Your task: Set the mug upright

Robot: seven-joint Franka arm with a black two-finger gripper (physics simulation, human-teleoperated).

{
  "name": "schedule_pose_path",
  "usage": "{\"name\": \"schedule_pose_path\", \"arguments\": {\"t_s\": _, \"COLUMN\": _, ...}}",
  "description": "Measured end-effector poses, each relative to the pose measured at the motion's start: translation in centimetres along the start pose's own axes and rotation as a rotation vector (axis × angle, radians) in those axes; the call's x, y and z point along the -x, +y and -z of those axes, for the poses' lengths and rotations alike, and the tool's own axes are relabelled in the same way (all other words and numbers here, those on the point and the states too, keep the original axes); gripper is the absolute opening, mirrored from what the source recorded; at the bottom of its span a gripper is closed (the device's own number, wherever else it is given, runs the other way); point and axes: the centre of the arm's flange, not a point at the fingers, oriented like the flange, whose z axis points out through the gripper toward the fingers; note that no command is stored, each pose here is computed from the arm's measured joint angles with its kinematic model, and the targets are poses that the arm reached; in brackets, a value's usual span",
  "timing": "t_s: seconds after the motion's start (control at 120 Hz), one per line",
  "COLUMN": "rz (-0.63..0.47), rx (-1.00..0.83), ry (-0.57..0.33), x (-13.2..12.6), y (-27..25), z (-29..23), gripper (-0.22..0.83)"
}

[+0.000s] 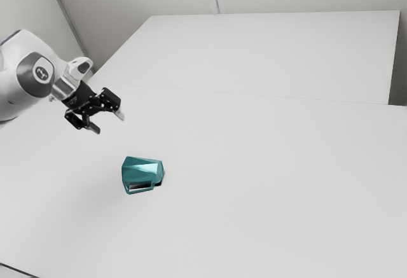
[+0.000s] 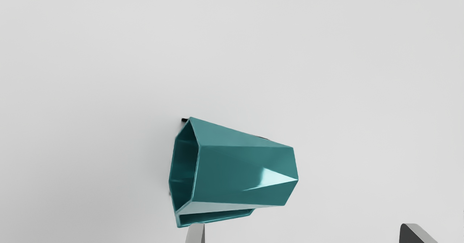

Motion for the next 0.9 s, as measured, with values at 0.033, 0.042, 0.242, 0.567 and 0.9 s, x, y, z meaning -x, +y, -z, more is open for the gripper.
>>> {"name": "schedule_pose_path", "arguments": {"t_s": 0.033, "rz": 0.033, "rx": 0.021, "ry": 0.000, "x": 0.2, "y": -1.3, "z": -0.8, "gripper": 0.59}}
{"name": "schedule_pose_path", "arguments": {"t_s": 0.042, "rz": 0.042, "rx": 0.027, "ry": 0.000, "x": 0.2, "y": -1.7, "z": -0.9, "gripper": 0.59}}
{"name": "schedule_pose_path", "arguments": {"t_s": 0.242, "rz": 0.168, "rx": 0.146, "ry": 0.032, "x": 0.0, "y": -7.1, "z": -2.8, "gripper": 0.59}}
{"name": "schedule_pose_path", "arguments": {"t_s": 0.567, "rz": 0.131, "rx": 0.251, "ry": 0.005, "x": 0.0, "y": -12.0, "z": -5.0, "gripper": 0.60}}
{"name": "schedule_pose_path", "arguments": {"t_s": 0.9, "rz": -0.007, "rx": 0.336, "ry": -0.079, "x": 0.9, "y": -13.7, "z": -8.4, "gripper": 0.59}}
